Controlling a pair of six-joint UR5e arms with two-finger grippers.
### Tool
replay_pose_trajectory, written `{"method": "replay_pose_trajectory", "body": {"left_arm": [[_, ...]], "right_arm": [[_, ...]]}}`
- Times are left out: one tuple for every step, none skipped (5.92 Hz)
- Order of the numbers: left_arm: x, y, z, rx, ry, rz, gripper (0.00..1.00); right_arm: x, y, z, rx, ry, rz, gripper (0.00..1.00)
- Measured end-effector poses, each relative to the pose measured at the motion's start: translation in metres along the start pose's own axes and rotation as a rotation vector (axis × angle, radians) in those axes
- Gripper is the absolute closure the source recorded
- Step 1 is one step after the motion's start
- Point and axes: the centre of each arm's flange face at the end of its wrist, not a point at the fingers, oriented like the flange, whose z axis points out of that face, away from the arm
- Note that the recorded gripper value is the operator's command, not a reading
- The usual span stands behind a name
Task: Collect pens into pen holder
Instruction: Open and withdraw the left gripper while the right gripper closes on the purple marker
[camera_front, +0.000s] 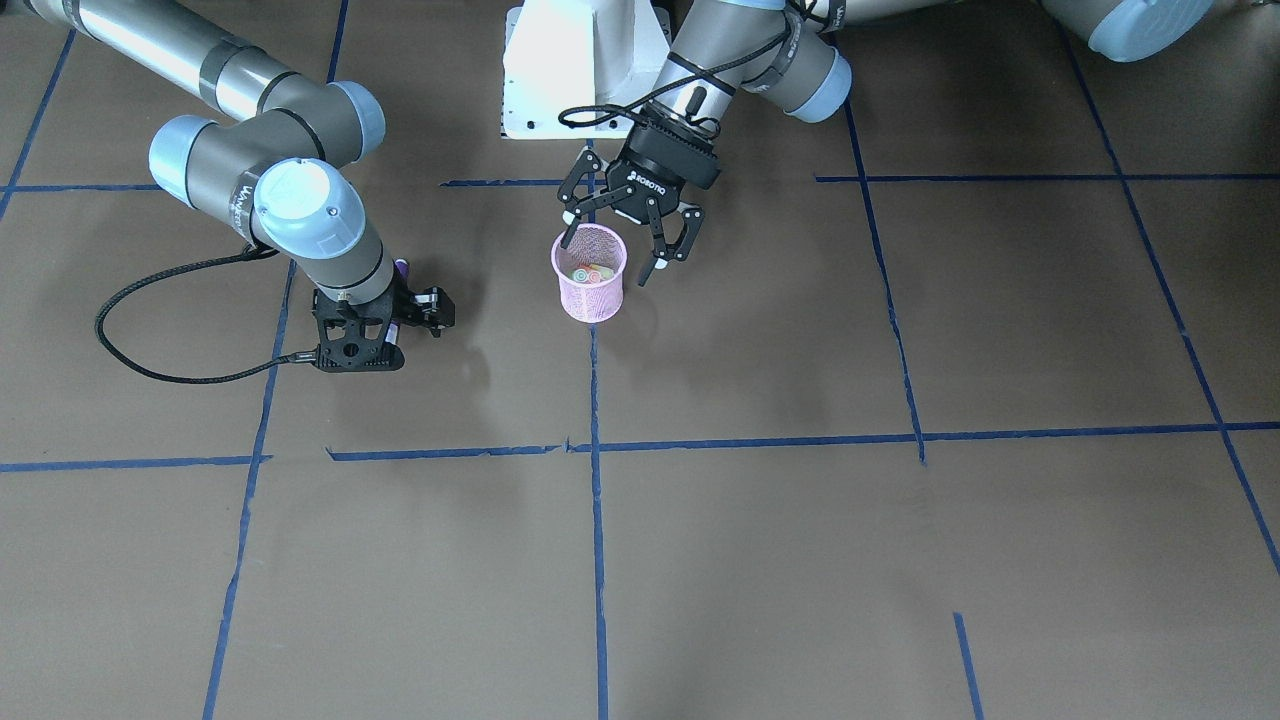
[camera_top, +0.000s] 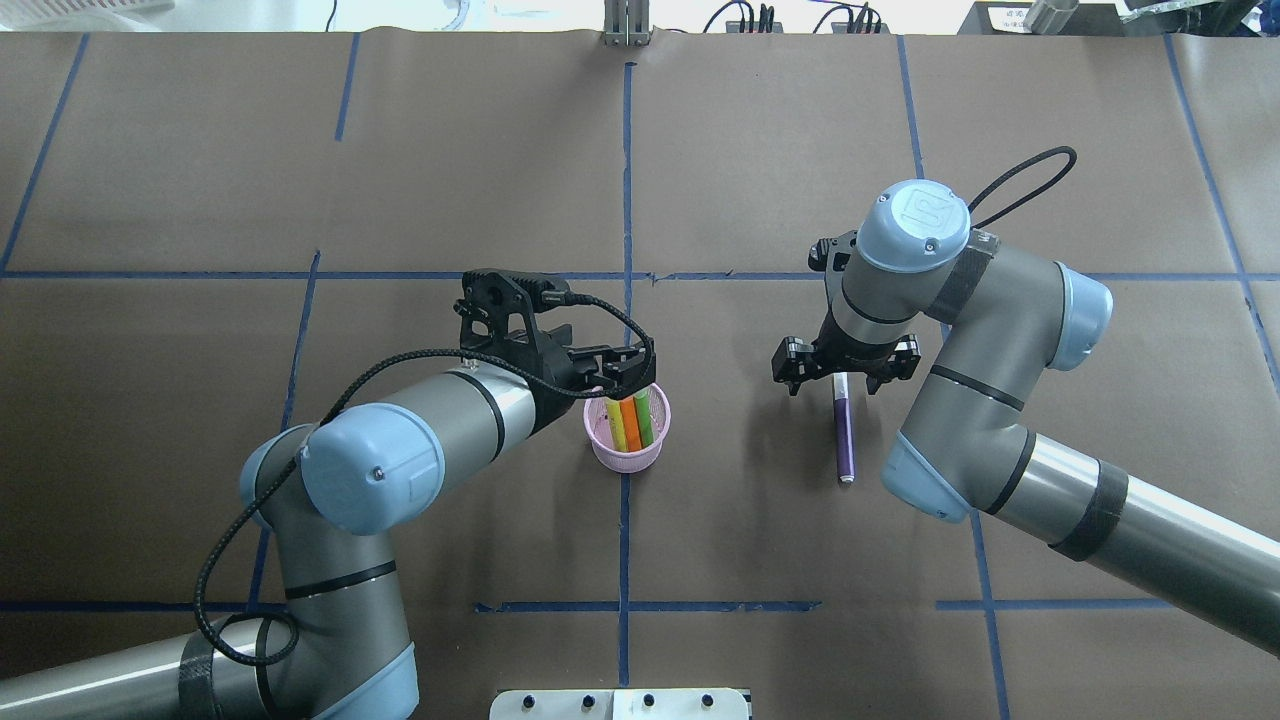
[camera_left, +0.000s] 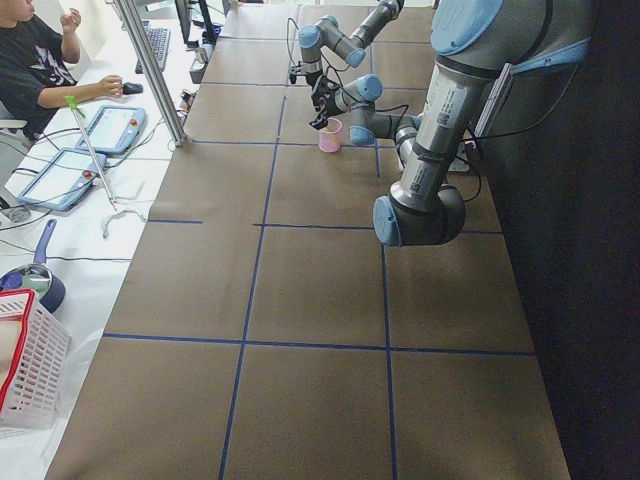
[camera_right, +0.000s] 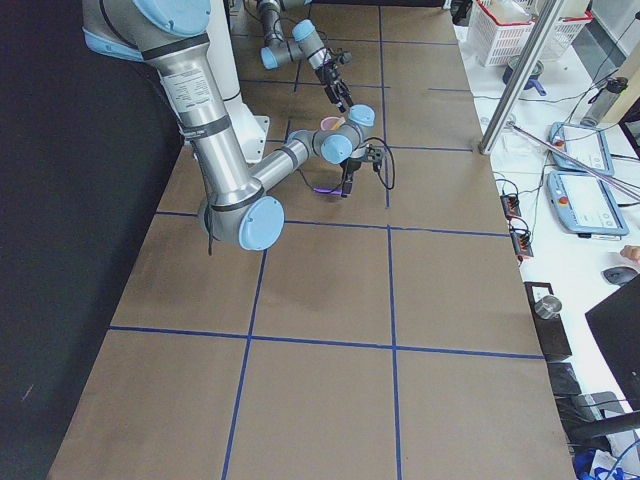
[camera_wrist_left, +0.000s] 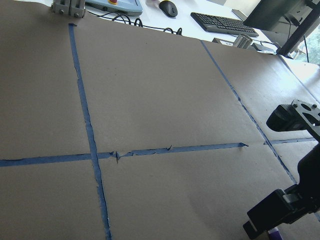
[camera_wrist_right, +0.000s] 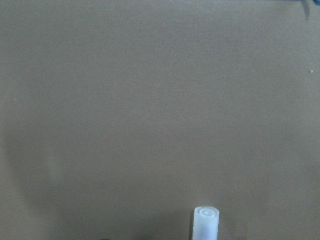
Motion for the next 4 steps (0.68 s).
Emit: {"method": "replay_pose_trajectory", "body": {"left_arm": [[-0.013,-0.017,0.003,-0.038,-0.041,0.032,0.00],[-0.035,-0.045,0.005,-0.111,-0.076,0.035,0.00],[-0.059,-0.075,0.002,-0.183,-0.097,0.015,0.00],[-0.076,-0.097,-0.002,-0.220,-0.105,-0.005,0.00]], "right_arm": [[0.001,0.000,0.001,-0.001,0.002,0.002,0.25],[0.001,-0.001,0.002,-0.003,0.004,0.003,0.37],[0.002,0.000,0.003,-0.006,0.005,0.004,0.52],[0.002,0.000,0.004,-0.011,0.003,0.004,0.63]]}}
